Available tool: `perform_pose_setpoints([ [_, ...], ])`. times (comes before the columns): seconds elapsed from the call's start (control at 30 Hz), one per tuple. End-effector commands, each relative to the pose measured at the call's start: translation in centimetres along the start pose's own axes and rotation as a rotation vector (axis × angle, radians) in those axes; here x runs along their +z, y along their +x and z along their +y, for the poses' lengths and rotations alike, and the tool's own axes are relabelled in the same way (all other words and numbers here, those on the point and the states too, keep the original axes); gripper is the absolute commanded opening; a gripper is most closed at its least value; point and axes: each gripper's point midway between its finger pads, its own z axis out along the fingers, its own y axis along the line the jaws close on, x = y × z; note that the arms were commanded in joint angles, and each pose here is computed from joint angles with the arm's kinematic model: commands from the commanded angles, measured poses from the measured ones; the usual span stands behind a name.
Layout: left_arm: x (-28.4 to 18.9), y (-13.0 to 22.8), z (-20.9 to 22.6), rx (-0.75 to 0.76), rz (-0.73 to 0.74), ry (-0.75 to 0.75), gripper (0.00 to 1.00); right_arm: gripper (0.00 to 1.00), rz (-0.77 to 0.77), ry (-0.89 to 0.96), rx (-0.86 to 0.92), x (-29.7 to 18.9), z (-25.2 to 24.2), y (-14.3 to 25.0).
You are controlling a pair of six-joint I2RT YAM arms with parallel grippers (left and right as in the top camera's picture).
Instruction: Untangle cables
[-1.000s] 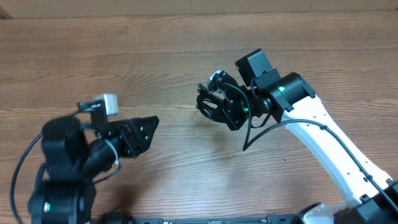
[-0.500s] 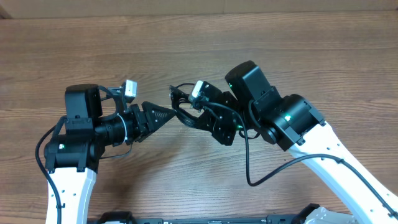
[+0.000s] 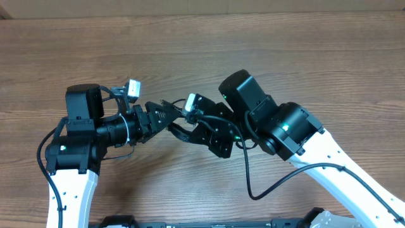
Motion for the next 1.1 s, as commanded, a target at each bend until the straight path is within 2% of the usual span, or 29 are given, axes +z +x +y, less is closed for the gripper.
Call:
perform_pose_setpoints([
  [0.0, -0.3, -0.1, -0.8, 0.014, -0.003, 0.021, 0.6, 0.04, -0.074, -0.034, -0.051, -1.2, 1.5, -2.1],
  [0.1, -0.3, -0.2, -0.7, 0.02, -0.008, 0.014, 0.56, 0.04, -0.1, -0.062, -0.062, -1.3, 1.9, -2.7],
  [0.37, -0.3, -0.6, 0.0, 0.016, -0.032, -0.023, 0.27, 0.04, -0.143, -0.083, -0.084, -1.5, 2.3, -3.7],
  [0.43, -0.3, -0.7, 0.1, 0.015, -0.039, -0.033, 0.23, 0.04, -0.152, -0.08, -0.09, -1.6, 2.4, -3.9],
  [0.9, -0.4, -0.7, 1.0, 0.006, -0.046, -0.075, 0.21, 0.04, -0.406, 0.08, -0.053, -6.3, 1.2, -9.5],
  [1.07, -0.4, -0.6, 1.0, 0.008, -0.043, -0.077, 0.21, 0.04, -0.476, 0.222, 0.049, -8.5, -0.7, -10.5],
])
